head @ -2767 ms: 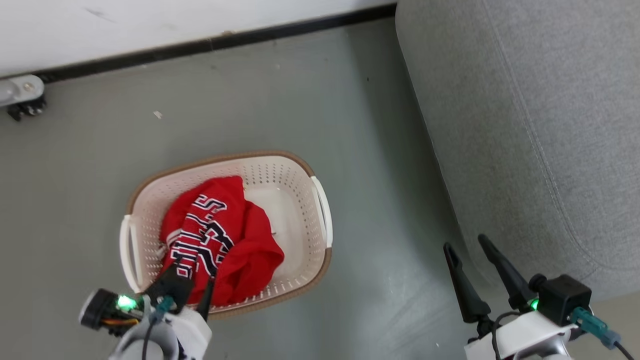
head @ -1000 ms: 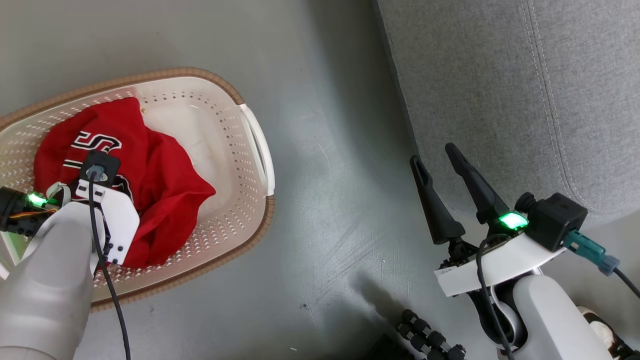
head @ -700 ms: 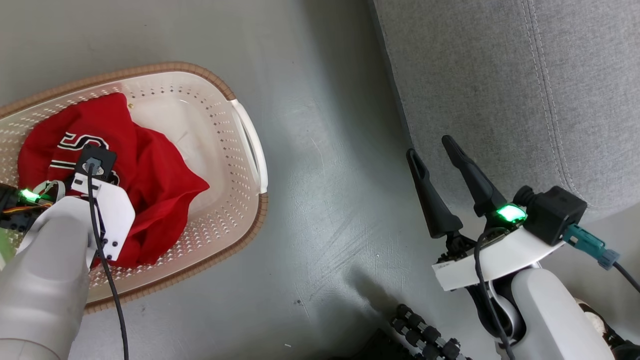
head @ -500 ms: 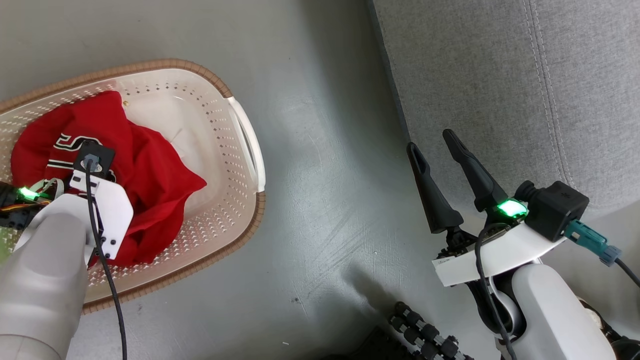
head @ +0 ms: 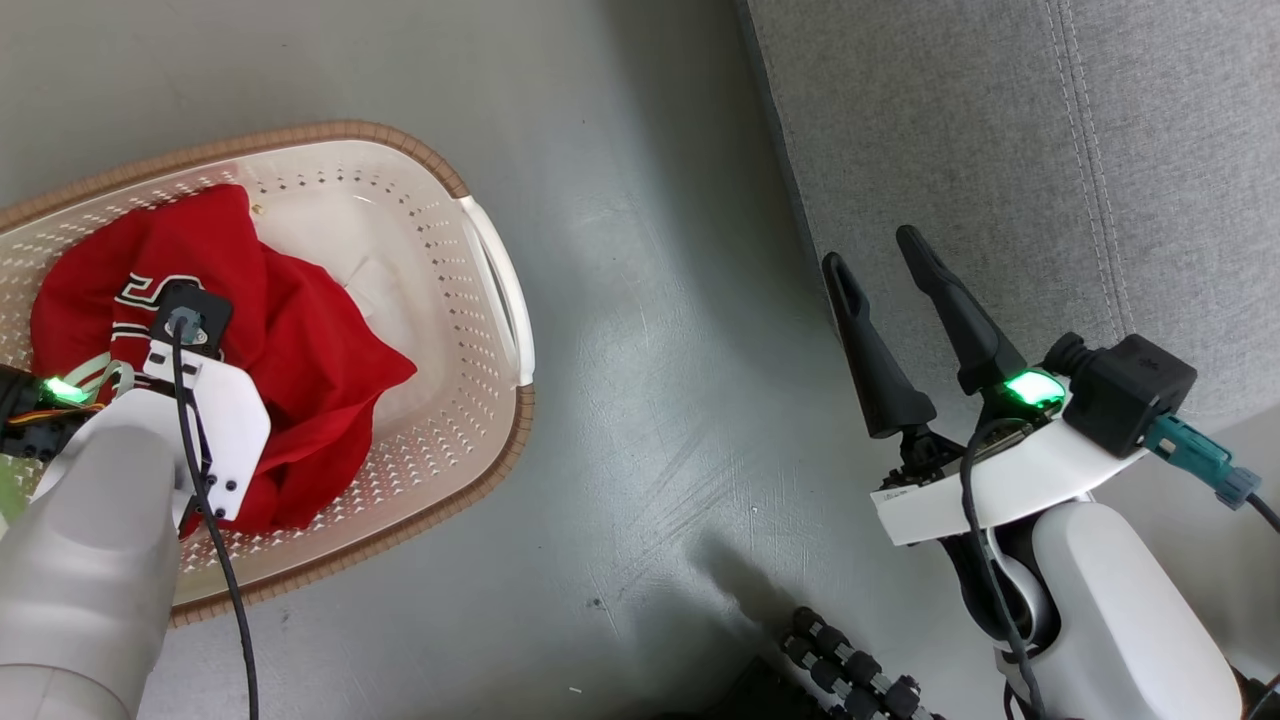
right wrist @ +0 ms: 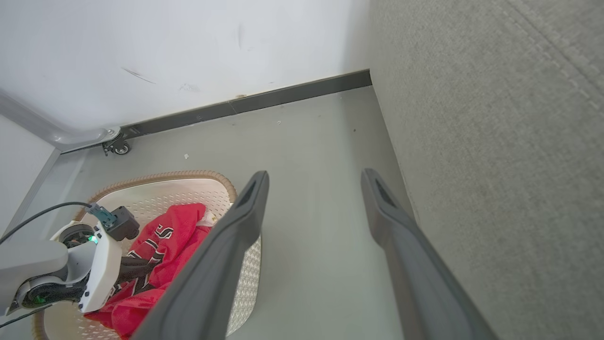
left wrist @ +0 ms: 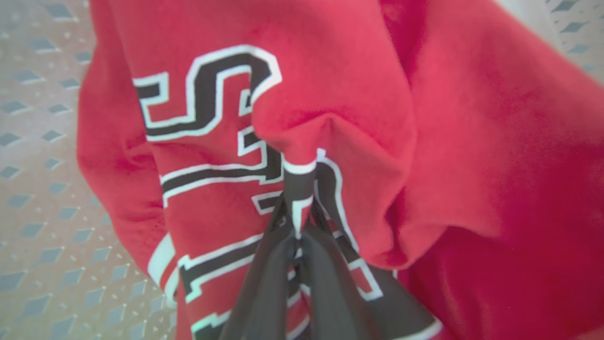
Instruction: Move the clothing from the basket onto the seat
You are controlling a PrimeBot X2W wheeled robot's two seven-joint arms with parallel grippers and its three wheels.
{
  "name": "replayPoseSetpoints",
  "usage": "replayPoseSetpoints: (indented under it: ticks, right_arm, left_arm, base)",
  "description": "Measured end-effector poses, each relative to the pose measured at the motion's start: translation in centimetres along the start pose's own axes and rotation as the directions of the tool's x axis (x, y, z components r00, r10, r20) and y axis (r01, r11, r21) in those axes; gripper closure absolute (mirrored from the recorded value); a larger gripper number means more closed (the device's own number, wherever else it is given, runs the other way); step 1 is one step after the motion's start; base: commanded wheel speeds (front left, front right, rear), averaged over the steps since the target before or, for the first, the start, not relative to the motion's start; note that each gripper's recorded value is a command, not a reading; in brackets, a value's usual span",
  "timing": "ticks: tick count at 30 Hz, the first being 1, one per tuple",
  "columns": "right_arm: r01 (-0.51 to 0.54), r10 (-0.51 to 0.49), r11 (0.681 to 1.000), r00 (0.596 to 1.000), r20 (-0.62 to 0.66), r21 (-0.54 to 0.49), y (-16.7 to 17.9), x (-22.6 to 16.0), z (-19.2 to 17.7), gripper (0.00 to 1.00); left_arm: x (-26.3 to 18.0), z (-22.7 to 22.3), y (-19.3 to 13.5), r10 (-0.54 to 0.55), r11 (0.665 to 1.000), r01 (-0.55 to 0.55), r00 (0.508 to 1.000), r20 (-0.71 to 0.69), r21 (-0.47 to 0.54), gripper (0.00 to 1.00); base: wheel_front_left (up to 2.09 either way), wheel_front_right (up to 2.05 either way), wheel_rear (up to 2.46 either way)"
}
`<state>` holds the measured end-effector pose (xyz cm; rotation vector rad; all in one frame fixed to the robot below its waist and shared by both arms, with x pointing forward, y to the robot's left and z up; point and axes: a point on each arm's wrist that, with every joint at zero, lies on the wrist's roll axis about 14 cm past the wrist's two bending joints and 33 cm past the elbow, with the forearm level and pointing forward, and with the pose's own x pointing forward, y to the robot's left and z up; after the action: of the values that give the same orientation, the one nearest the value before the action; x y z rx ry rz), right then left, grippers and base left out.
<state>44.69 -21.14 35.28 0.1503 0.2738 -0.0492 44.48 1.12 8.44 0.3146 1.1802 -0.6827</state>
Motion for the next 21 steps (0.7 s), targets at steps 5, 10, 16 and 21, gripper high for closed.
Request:
replayPoseSetpoints:
  ticks: [5, 10, 16, 21]
  right_arm:
    - [-0.004, 0.005, 1.0, 1.0, 0.03, -0.004, 0.0, 0.4, 1.0, 0.0]
    - [-0.011, 0.011, 1.0, 0.997, 0.074, -0.01, 0.0, 1.0, 2.5, 0.0]
    - [-0.024, 0.025, 1.0, 0.992, 0.127, -0.01, 0.3, 1.4, 4.4, 0.0]
    - [-0.034, 0.036, 0.999, 0.984, 0.175, -0.012, 0.6, 1.6, 6.2, 0.0]
  left_arm:
    - [-0.5, 0.8, -0.5, -0.008, 1.0, 0.008, 1.0, 0.028, 0.003, 1.0]
    - [-1.2, 2.0, -0.4, -0.005, 1.0, 0.007, 0.997, 0.083, -0.023, 1.0]
    - [-2.3, 3.1, 0.2, 0.015, 0.999, -0.01, 0.991, 0.136, -0.034, 1.0]
    - [-3.5, 3.6, 0.8, 0.038, 0.998, -0.029, 0.984, 0.176, -0.057, 1.0]
  base:
    - [0.0, 0.0, 0.0]
    - [0.0, 0.0, 0.0]
    - [0.0, 0.0, 0.0]
    - [0.0, 0.0, 0.0]
